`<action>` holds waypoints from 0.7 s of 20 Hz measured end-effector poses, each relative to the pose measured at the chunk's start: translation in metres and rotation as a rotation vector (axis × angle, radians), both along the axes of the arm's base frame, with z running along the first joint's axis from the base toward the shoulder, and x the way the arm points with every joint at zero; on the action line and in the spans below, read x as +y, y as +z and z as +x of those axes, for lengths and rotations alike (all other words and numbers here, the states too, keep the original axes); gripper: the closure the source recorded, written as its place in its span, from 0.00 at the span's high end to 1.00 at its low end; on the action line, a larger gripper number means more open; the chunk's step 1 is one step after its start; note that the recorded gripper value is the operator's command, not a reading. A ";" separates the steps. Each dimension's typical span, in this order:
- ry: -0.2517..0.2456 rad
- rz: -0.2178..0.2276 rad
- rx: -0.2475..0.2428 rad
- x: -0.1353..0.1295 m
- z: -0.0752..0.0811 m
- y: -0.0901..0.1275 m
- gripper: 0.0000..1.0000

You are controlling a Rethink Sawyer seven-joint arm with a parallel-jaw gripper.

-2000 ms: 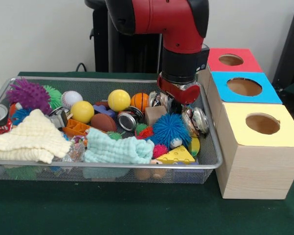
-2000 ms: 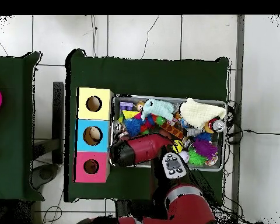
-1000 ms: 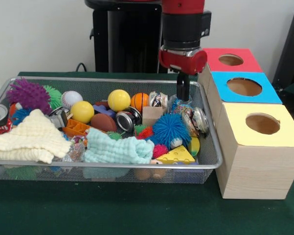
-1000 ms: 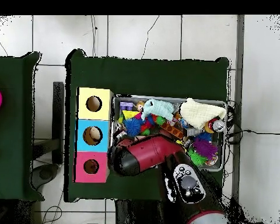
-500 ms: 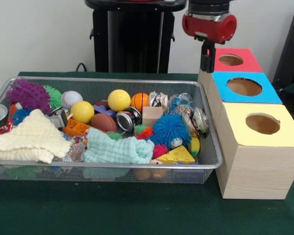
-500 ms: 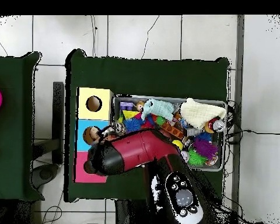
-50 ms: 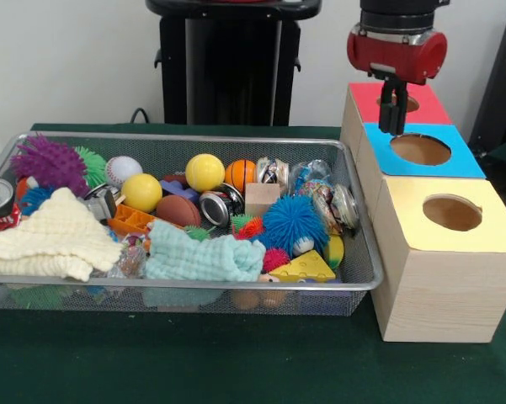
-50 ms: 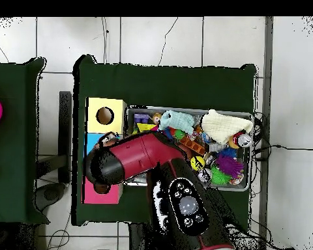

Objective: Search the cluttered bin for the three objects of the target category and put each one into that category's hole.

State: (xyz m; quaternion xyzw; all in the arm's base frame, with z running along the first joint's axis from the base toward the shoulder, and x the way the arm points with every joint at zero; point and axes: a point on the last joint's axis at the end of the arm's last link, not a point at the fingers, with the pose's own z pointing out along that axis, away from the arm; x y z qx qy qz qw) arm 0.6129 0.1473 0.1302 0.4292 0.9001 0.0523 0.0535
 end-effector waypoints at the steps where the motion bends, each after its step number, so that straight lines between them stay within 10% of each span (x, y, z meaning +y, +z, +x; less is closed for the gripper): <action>1: 0.002 -0.002 0.001 0.002 0.005 -0.002 0.00; 14: 0.032 -0.012 -0.036 -0.007 0.066 -0.001 0.00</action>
